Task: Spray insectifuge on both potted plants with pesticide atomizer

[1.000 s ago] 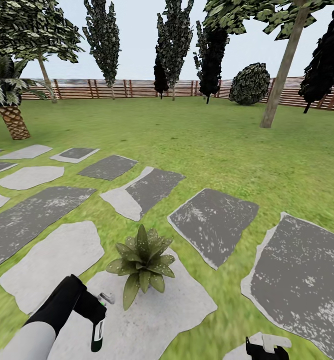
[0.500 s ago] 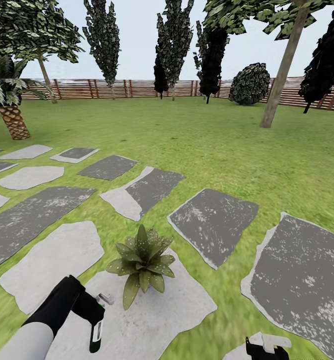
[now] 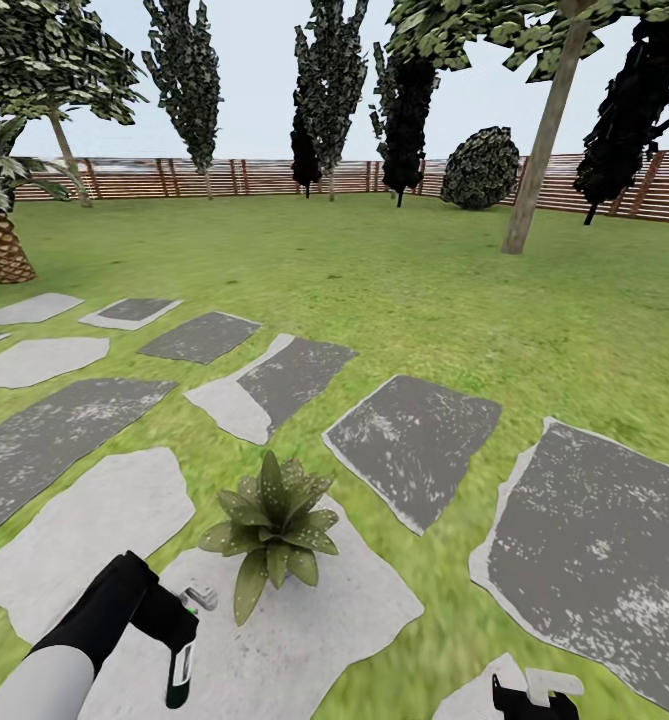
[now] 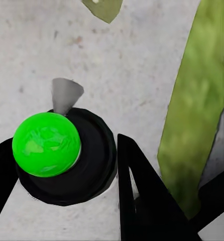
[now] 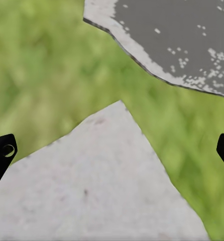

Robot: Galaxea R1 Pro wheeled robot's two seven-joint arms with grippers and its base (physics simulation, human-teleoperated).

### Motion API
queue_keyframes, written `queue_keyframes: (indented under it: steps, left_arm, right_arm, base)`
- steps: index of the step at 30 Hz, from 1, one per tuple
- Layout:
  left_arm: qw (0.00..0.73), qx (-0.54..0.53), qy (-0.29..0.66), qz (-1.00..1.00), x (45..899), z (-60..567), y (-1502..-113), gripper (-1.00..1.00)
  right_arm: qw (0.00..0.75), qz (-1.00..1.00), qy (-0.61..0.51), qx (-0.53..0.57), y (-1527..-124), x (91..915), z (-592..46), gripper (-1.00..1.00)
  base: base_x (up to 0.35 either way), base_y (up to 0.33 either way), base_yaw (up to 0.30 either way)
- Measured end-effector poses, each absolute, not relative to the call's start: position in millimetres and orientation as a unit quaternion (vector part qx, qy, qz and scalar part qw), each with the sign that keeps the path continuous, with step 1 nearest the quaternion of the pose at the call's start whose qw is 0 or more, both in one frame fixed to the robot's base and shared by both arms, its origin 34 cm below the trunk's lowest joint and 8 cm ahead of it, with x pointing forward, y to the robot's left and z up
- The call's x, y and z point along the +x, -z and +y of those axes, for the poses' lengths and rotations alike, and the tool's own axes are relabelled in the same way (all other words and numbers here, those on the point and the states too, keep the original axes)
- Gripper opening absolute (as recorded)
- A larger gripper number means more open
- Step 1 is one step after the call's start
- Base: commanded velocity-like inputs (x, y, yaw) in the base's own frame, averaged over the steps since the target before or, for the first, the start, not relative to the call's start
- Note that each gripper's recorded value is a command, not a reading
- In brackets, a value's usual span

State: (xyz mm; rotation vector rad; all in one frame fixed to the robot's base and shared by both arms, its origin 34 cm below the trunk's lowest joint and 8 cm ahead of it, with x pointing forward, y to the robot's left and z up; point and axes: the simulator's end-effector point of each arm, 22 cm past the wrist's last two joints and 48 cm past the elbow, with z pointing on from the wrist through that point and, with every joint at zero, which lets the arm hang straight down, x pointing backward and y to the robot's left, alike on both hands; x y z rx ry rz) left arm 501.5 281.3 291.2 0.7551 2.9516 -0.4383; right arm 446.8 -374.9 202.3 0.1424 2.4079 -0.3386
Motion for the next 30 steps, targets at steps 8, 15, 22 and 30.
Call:
queue_keyframes:
  steps: [8,15,22,30]
  left_arm:
    - [0.027,0.235,0.141,0.961,501,285,-292,-1.0]
    - [0.008,0.246,0.171,0.954,515,269,-318,-1.0]
    - [-0.02,0.255,0.155,0.954,542,252,-350,-1.0]
    - [-0.007,0.264,0.131,0.955,598,253,-409,-1.0]
  right_arm:
    - [0.345,0.927,0.133,0.055,-202,446,-378,1.0]
    - [0.344,0.927,0.135,0.056,-202,445,-380,1.0]
    - [0.345,0.927,0.136,0.056,-203,445,-382,1.0]
    - [0.345,0.927,0.137,0.055,-203,445,-384,1.0]
  base:
    - [0.0,0.0,0.0]
    - [0.0,0.0,0.0]
    - [0.0,0.0,0.0]
    - [0.0,0.0,0.0]
